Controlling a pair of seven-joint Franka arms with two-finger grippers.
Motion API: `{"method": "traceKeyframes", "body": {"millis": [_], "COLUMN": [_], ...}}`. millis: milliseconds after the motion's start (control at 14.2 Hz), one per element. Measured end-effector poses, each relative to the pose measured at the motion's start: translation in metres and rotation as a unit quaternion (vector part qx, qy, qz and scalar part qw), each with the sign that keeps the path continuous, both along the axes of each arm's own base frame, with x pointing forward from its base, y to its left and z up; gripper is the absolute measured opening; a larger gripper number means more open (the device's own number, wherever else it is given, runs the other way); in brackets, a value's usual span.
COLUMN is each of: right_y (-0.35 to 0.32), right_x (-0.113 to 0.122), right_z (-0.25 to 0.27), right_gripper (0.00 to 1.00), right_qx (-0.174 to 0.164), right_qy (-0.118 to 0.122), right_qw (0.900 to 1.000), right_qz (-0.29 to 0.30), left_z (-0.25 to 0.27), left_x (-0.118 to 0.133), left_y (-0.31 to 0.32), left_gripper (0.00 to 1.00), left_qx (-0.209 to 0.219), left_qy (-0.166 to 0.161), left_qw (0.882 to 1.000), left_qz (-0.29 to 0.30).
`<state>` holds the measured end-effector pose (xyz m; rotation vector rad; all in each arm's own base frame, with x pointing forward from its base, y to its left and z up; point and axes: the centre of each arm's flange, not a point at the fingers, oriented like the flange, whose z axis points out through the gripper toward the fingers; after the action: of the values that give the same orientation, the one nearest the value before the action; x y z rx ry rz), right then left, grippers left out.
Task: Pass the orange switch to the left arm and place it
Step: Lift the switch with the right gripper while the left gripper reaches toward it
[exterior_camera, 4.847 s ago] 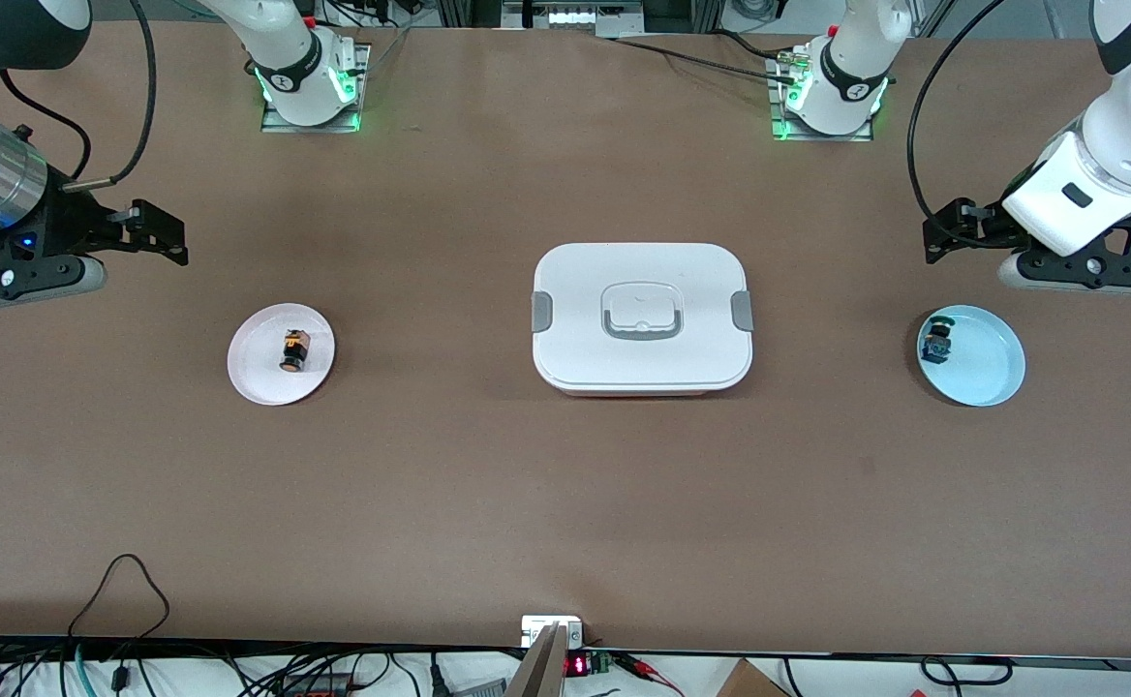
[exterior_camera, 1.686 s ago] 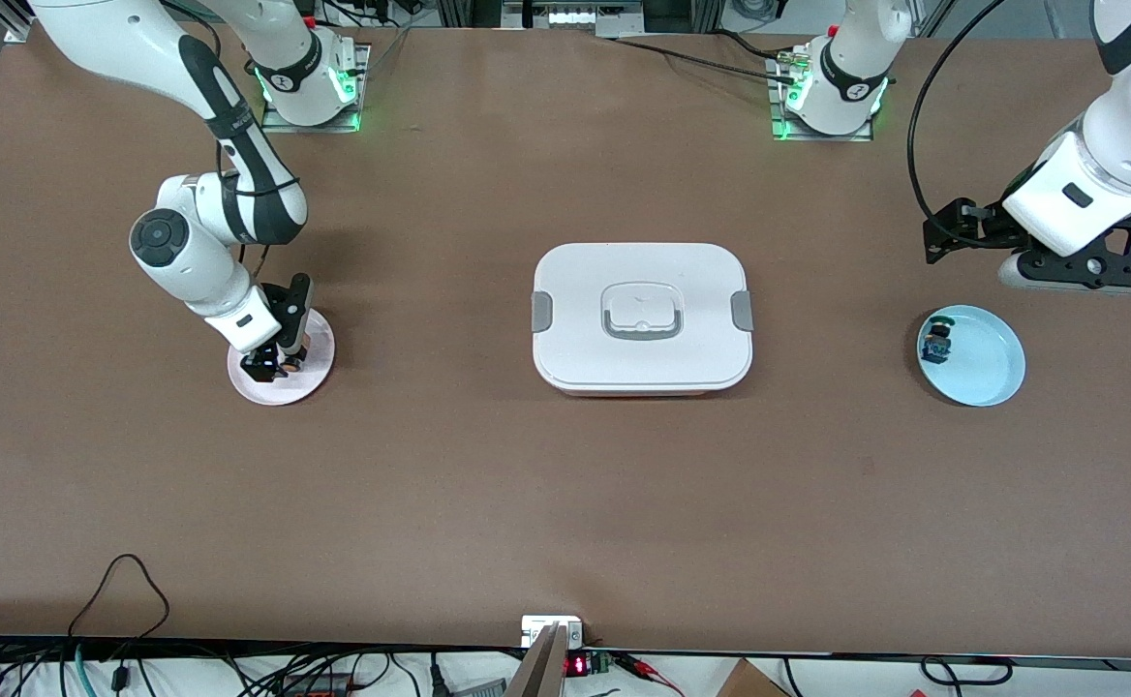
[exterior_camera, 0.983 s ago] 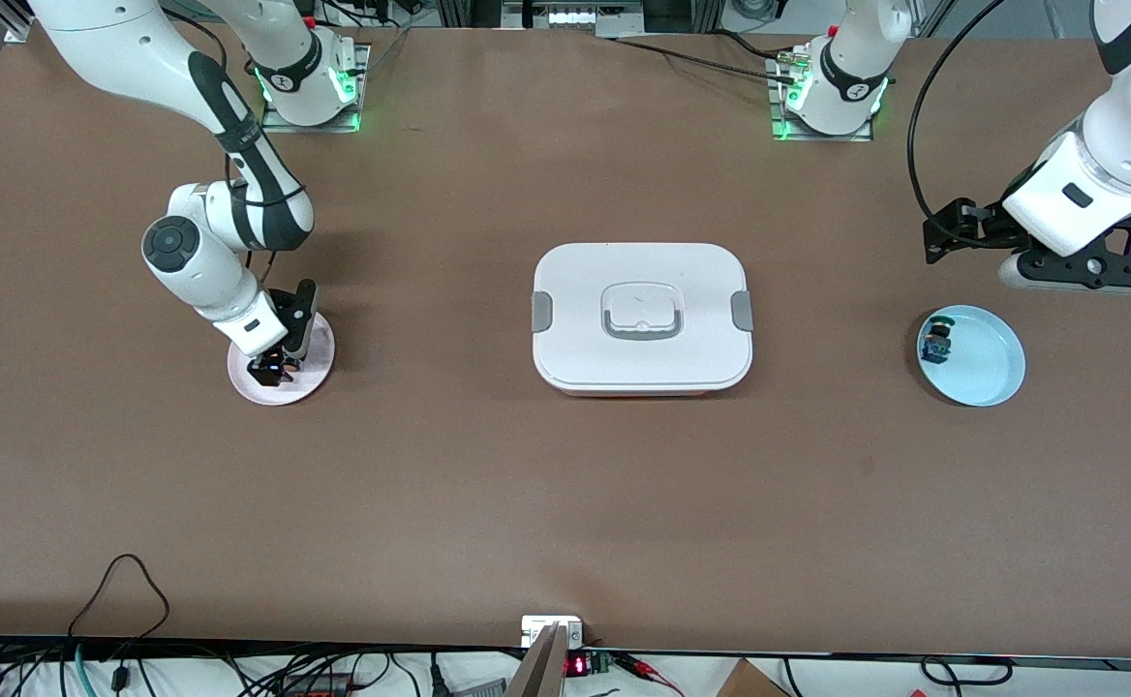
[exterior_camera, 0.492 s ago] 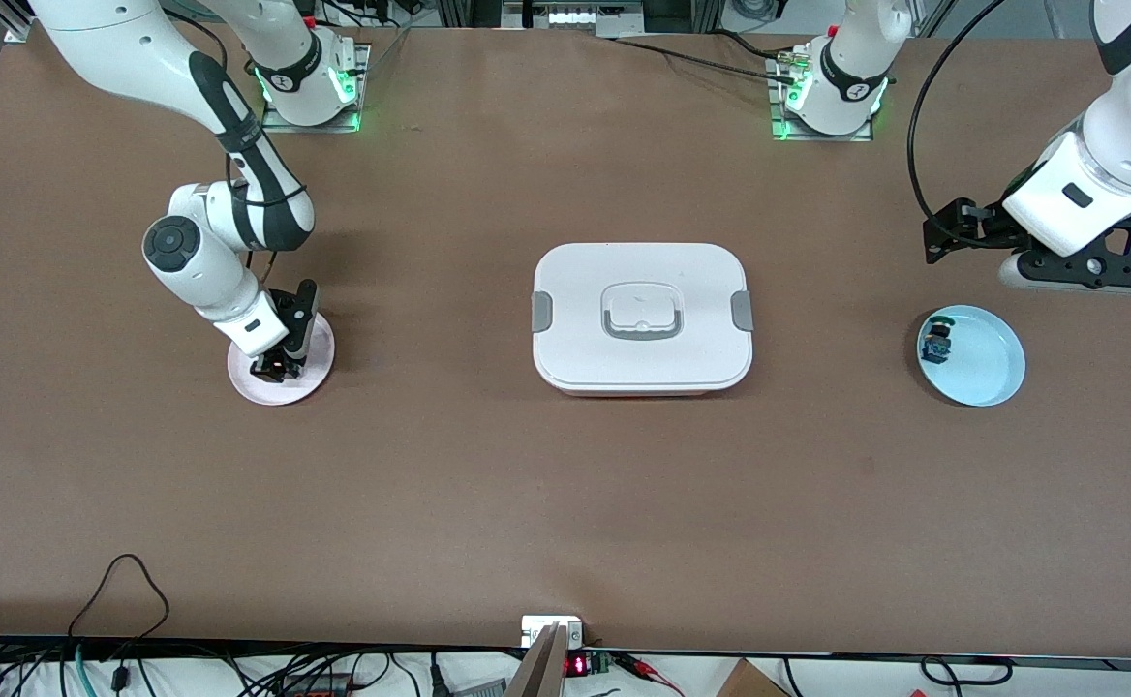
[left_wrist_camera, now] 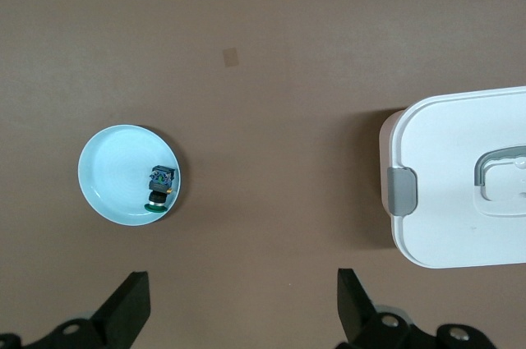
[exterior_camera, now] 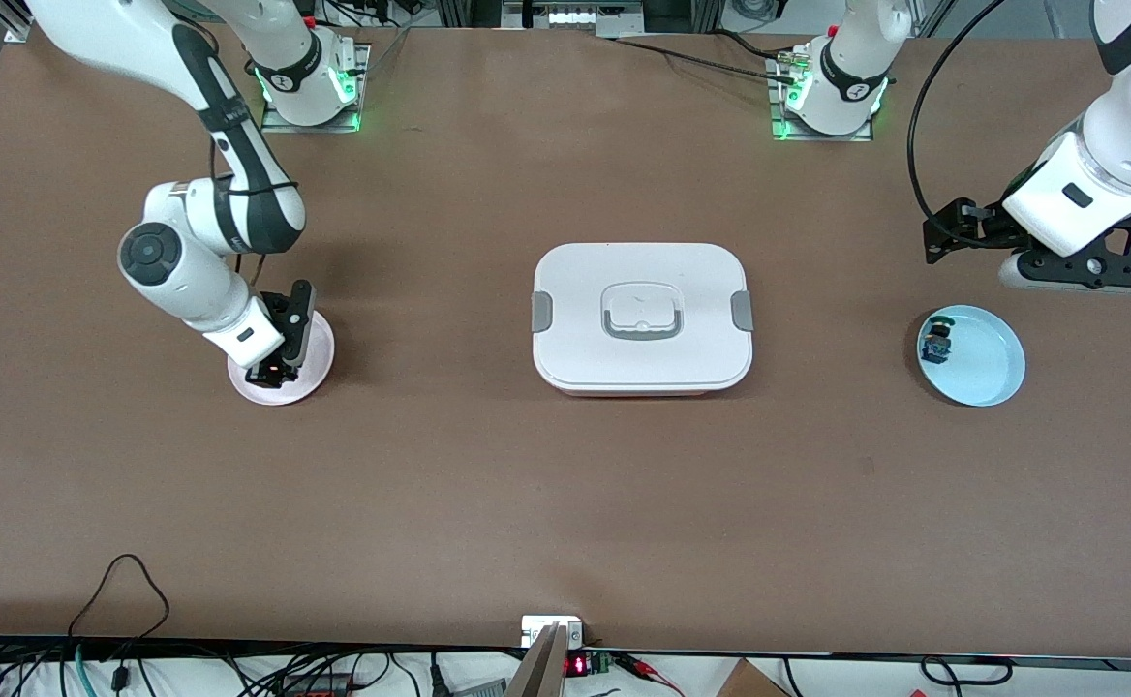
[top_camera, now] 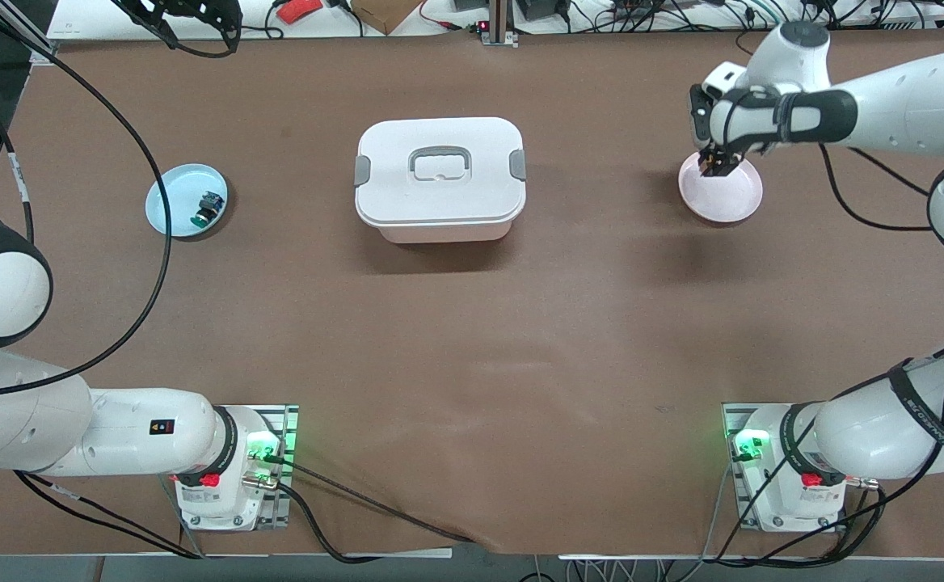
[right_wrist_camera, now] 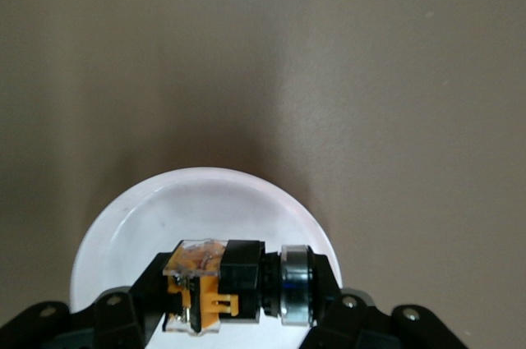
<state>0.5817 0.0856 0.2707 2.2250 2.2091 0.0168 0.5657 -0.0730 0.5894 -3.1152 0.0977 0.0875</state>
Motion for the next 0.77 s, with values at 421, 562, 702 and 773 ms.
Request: {"method": "traceKeyframes", "body": {"millis": [421,562,702,773], "right_y": [0.080,0.121,0.166,0.190], "right_x": [0.019,0.011,-0.001,-0.007], "right_z": [0.079,0.080,0.084,0.088], "right_gripper": [0.72,0.72,0.72,0.72], "right_qx": [0.167,0.239,0.308,0.344], "right_qy": [0.063,0.085,0.105,0.109], "right_qw": [0.982,0.963,0.940,0.925], "right_qz": [-0.062,-0.086,-0.107,-0.120], "left_z": [0.000,0.000,0.000,0.000], "left_x": [0.000,0.000,0.000,0.000], "left_y": [-0.001,-0.001,-0.002,-0.002], "left_gripper": [1.00,1.00,1.00,1.00], "left_qx": [-0.002,-0.007,-0.027,-0.041], "left_qy": [0.000,0.001,0.004,0.006], "left_qw": [1.000,1.000,1.000,0.999], "left_qz": [0.000,0.001,0.005,0.008]}}
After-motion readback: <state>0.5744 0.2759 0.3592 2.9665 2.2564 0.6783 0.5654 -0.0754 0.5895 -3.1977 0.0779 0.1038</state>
